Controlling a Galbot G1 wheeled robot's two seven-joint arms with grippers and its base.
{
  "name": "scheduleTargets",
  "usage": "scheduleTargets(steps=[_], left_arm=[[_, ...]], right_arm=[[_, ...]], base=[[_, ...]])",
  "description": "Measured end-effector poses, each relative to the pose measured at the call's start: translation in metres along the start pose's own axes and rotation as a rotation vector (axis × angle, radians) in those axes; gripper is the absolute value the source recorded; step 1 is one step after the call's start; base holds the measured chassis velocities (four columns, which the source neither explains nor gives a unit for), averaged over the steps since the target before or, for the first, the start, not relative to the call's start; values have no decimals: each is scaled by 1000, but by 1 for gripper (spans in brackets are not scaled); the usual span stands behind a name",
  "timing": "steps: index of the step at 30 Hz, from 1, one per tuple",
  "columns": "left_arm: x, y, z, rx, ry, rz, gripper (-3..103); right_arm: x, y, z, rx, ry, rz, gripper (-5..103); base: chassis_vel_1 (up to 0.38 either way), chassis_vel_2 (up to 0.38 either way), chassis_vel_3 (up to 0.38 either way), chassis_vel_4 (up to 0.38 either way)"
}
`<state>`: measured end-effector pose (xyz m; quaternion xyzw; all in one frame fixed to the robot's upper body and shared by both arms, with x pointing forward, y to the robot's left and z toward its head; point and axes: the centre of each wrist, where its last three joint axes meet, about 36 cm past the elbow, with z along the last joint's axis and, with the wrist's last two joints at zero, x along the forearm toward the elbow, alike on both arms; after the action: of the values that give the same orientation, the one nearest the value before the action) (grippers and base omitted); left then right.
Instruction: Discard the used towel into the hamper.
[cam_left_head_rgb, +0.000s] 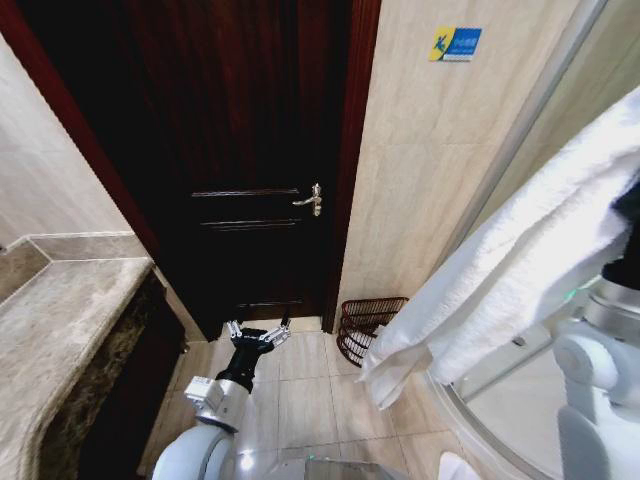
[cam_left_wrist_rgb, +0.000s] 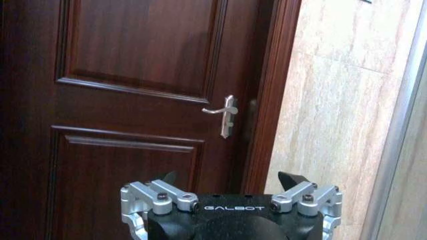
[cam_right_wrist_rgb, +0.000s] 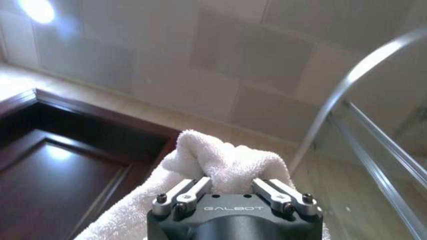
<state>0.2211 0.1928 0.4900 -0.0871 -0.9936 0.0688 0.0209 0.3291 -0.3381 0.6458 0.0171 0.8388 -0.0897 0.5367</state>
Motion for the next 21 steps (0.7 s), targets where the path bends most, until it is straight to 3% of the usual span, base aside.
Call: scheduleTargets(steps=[21], left_arm=[[0, 0, 0, 0, 0, 0, 100]], right_arm=[[1, 22, -6, -75, 24, -12, 13]], base=[[-38, 35, 39, -37]])
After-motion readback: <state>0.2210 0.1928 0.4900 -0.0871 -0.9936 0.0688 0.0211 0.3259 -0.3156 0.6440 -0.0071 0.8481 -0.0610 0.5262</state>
